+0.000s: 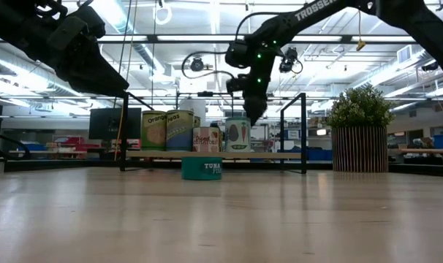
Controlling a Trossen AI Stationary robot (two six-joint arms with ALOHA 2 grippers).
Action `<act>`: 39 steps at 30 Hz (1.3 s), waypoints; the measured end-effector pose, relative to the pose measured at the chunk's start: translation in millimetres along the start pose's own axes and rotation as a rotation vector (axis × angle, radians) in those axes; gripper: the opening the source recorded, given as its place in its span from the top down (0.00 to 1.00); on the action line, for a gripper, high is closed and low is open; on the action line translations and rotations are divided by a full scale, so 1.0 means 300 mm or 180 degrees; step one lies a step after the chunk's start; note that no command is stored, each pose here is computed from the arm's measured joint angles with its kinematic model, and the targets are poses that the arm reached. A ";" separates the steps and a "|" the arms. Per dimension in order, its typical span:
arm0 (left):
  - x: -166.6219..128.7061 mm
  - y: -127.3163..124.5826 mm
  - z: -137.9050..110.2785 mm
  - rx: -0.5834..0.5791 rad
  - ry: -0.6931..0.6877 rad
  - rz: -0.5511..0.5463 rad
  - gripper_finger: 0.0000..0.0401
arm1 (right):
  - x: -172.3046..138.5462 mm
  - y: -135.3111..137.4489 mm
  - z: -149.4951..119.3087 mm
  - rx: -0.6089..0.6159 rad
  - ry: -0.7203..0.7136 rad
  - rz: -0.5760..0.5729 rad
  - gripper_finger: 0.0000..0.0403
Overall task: Pick and place cans onto a shelf
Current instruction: Put the canned mixed vegetables on the shelf
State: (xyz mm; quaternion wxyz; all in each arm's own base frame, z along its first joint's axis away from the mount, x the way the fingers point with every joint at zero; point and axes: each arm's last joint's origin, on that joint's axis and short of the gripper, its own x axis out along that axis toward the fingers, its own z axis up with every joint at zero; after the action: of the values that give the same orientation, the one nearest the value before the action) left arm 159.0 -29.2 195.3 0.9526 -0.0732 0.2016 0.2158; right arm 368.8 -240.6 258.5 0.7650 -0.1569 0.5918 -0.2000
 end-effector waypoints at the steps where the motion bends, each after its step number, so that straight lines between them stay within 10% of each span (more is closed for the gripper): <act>1: 0.000 0.000 0.000 0.0000 0.0000 0.0001 0.29 | -0.006 -0.014 0.002 0.0052 -0.0077 0.0047 0.07; 24: 0.000 0.000 -0.001 0.0004 0.0005 0.0002 0.29 | -0.054 0.050 0.058 -0.0070 -0.0557 0.0690 0.07; 39: 0.000 0.000 -0.001 0.0005 0.0006 0.0003 0.29 | -0.064 0.068 0.054 -0.0219 -0.0129 0.0175 0.07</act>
State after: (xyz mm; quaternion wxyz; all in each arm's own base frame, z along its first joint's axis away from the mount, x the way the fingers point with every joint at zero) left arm 158.8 -29.1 195.1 0.9524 -0.0725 0.2027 0.2160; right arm 382.8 -213.5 269.0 0.7761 -0.1708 0.5868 -0.1552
